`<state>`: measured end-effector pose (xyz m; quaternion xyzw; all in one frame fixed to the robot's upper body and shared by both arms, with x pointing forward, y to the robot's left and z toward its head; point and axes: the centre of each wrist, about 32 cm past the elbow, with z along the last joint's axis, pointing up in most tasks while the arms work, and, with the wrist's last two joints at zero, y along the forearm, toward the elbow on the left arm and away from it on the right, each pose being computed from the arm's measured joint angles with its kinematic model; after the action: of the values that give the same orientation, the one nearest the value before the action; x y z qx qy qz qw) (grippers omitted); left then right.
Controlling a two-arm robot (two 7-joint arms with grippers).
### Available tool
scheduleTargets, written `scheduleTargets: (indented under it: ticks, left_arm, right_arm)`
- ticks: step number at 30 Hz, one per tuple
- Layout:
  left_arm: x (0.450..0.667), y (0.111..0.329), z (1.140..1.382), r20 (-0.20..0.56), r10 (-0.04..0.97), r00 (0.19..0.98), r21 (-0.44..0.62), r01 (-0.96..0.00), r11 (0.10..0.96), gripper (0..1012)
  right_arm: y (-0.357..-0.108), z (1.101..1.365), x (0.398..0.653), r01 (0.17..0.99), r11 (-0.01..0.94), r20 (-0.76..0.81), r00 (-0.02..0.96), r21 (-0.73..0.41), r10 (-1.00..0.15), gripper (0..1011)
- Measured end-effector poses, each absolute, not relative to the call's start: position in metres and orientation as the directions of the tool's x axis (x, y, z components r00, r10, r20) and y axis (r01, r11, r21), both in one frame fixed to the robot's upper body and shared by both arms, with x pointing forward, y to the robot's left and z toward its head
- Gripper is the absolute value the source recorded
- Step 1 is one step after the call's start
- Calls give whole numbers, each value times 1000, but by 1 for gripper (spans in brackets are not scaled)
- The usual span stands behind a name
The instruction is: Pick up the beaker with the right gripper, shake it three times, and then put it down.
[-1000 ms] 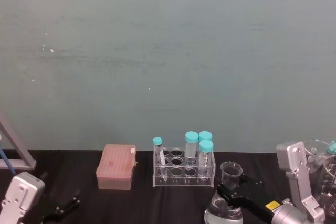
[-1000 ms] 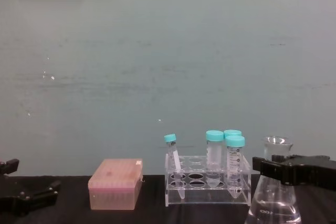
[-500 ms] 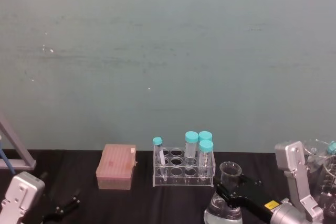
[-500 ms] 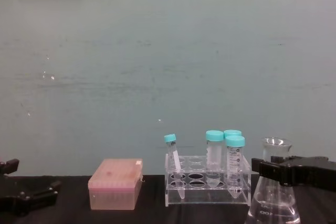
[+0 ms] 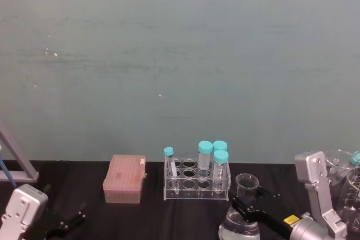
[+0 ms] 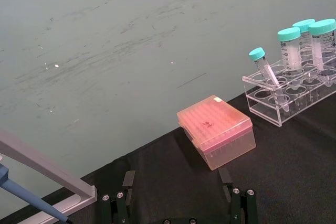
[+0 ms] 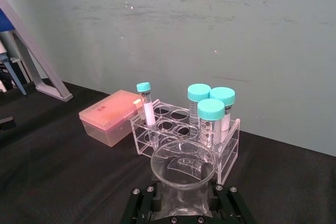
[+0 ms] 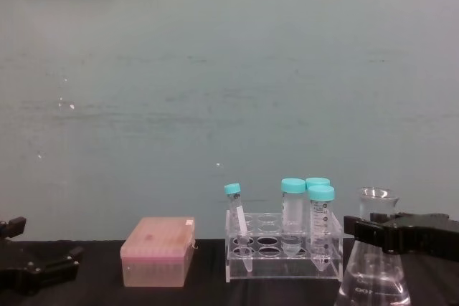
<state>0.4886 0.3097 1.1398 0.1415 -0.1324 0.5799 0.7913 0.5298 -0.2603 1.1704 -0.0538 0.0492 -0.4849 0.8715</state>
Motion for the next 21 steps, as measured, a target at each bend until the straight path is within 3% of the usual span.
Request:
scheduleTargets:
  ticks: [13,21]
  left_arm:
    - [489,310,1140,374,880,292,70,-955,287,1000]
    - [489,310,1140,374,880,292,70,-955,287,1000]
  right_arm:
    - [-260,1171,530,840,525,-33,526,-140,-850,850]
    - [-260,1171,530,840,524,-33,525,-140,-850,1002]
